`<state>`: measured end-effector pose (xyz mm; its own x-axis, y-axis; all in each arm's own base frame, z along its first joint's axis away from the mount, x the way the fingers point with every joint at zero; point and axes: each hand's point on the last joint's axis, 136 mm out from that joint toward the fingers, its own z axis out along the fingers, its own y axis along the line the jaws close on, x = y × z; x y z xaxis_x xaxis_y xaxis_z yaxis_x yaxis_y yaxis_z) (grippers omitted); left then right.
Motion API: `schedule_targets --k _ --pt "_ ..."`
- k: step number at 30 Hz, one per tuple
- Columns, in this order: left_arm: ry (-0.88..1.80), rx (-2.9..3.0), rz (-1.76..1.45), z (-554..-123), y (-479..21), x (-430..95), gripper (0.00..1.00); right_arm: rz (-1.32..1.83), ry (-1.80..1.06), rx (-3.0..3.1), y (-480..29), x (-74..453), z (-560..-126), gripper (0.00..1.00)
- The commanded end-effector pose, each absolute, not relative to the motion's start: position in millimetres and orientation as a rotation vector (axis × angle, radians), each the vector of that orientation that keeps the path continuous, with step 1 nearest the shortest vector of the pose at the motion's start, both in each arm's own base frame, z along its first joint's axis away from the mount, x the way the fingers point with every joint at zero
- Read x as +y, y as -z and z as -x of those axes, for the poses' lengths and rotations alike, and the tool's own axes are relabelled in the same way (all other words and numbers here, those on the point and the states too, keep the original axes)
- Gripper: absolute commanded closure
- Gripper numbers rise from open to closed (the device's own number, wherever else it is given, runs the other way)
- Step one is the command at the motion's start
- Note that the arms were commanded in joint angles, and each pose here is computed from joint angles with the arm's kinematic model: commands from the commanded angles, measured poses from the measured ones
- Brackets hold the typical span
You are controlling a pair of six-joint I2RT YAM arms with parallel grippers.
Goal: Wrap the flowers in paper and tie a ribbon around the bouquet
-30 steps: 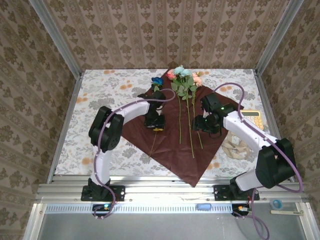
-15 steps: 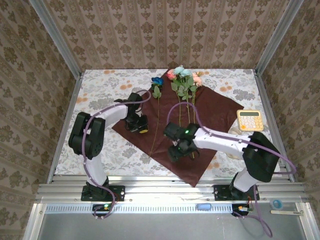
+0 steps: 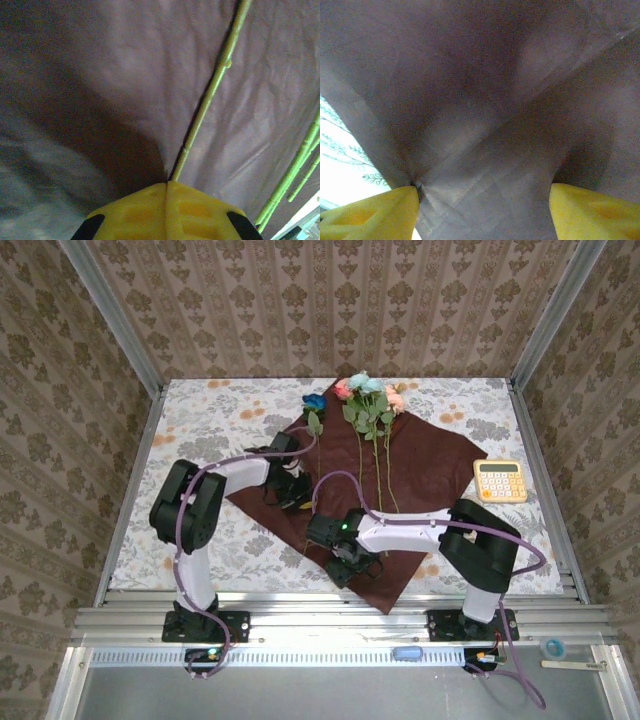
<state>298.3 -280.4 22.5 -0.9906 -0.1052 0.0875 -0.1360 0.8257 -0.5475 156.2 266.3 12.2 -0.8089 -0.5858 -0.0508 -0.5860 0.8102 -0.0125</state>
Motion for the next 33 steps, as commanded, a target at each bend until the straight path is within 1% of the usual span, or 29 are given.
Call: schedule_targets --k 1,4,7,11,14,18,19,24,29,33 --pt "-0.931 -2.917 -0.183 -297.3 -21.2 -299.3 0.94 0.886 -0.087 2.973 -4.8 272.5 -150.6 0.32" --pt "-0.896 -2.932 -0.173 -294.1 -23.1 -299.5 0.93 0.825 -0.17 2.966 -16.8 274.8 -153.1 0.32" --pt "-0.832 -2.985 -0.233 -292.9 -30.0 -276.8 0.91 0.722 -0.232 2.922 -41.8 272.8 -166.8 0.33" --pt "-0.924 -3.027 -0.373 -301.1 -47.3 -246.1 0.87 0.541 -0.339 2.849 -77.2 273.3 -198.0 0.35" --pt "-0.938 -3.038 -0.43 -306.5 -53.1 -226.9 0.87 0.394 -0.294 2.828 -88.8 272.4 -232.2 0.36" --pt "-0.943 -2.99 -0.526 -308.8 -37.9 -209.5 0.92 0.237 -0.063 2.812 -86.8 273.4 -292.2 0.39" --pt "-0.937 -2.986 -0.538 -309.1 -34.4 -207.1 0.92 0.214 -0.036 2.789 -91.0 278.1 -307.2 0.39" --pt "-0.88 -2.97 -0.583 -308.2 -20.7 -197.5 0.94 0.065 0.075 2.74 -76.9 285.1 -374.5 0.41" --pt "-0.835 -2.953 -0.602 -300.1 -13.3 -192.5 0.96 0.042 0.101 2.675 -66.4 292.0 -421.0 0.42" --pt "-0.828 -2.939 -0.61 -295.9 -10.7 -189.8 0.96 0.015 0.113 2.67 -50.5 292.1 -449.8 0.45"
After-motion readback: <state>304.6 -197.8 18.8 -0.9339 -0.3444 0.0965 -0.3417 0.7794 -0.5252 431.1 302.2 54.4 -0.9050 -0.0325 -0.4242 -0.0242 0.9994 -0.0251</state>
